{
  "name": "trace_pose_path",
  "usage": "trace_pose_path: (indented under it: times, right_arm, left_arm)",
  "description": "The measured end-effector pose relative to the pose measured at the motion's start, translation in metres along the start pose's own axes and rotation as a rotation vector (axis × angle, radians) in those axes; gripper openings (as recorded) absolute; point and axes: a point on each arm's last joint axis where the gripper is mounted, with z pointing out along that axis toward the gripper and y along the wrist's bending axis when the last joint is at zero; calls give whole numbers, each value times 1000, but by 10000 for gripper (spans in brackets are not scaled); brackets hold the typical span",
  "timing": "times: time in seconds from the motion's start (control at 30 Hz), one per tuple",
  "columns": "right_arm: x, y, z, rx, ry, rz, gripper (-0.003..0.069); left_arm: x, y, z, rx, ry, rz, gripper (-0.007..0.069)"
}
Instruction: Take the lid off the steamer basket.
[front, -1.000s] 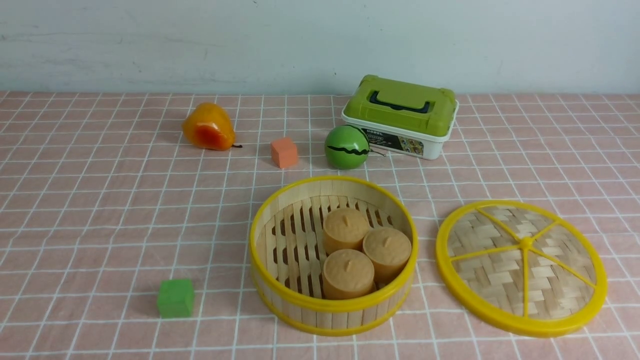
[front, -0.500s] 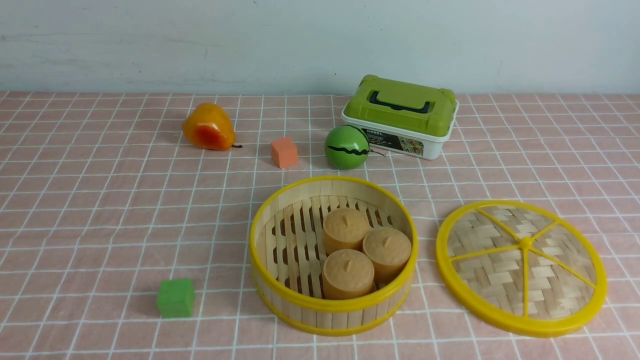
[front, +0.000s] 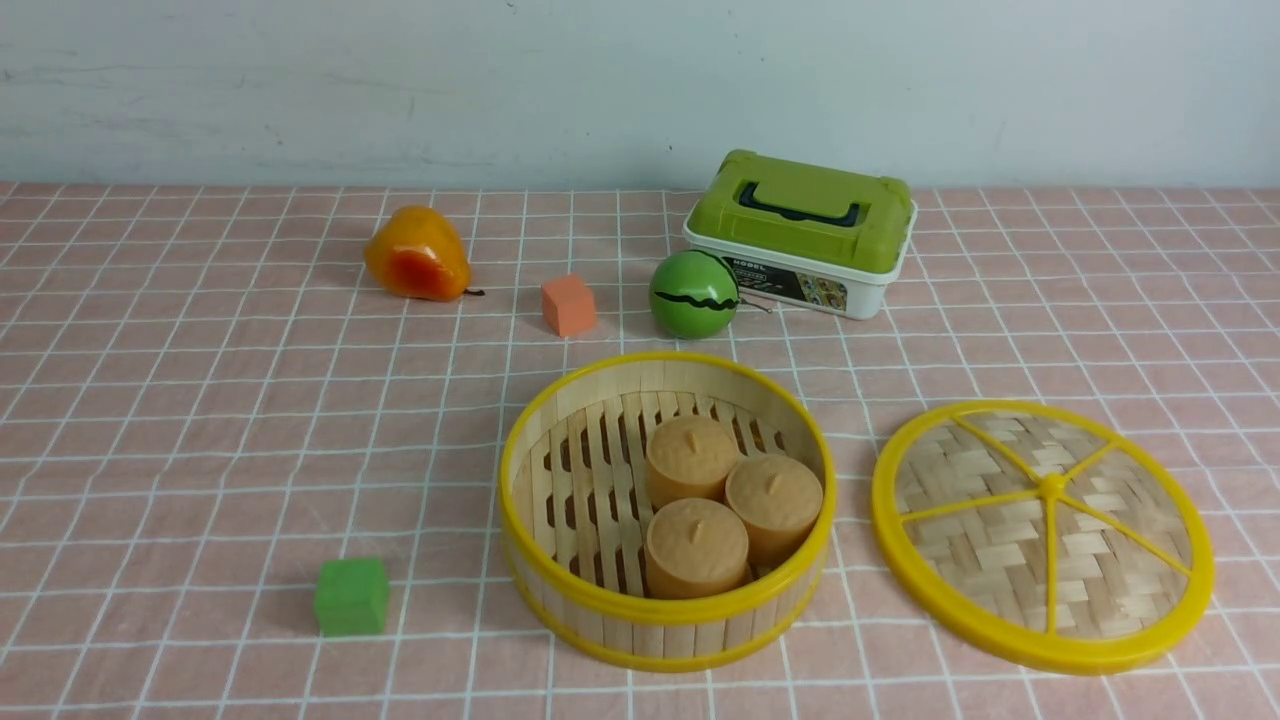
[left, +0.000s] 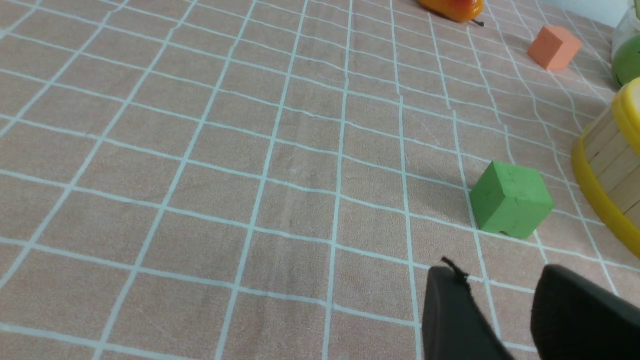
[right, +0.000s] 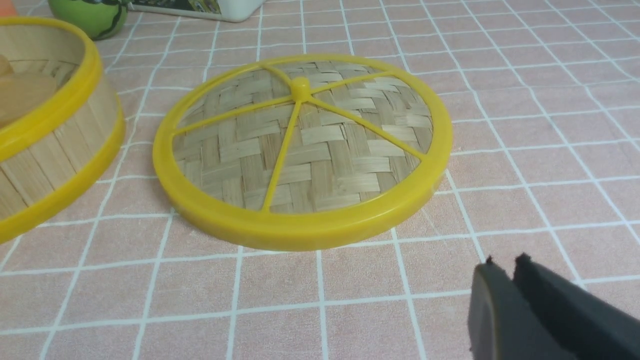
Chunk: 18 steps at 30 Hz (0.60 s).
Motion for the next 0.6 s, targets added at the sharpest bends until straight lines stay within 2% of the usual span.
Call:
trace_pose_path:
  times: [0.6]
  right_arm:
    - [0,0,0,0,0,0,45]
  left_arm:
    - [0,0,0,0,0,0,239]
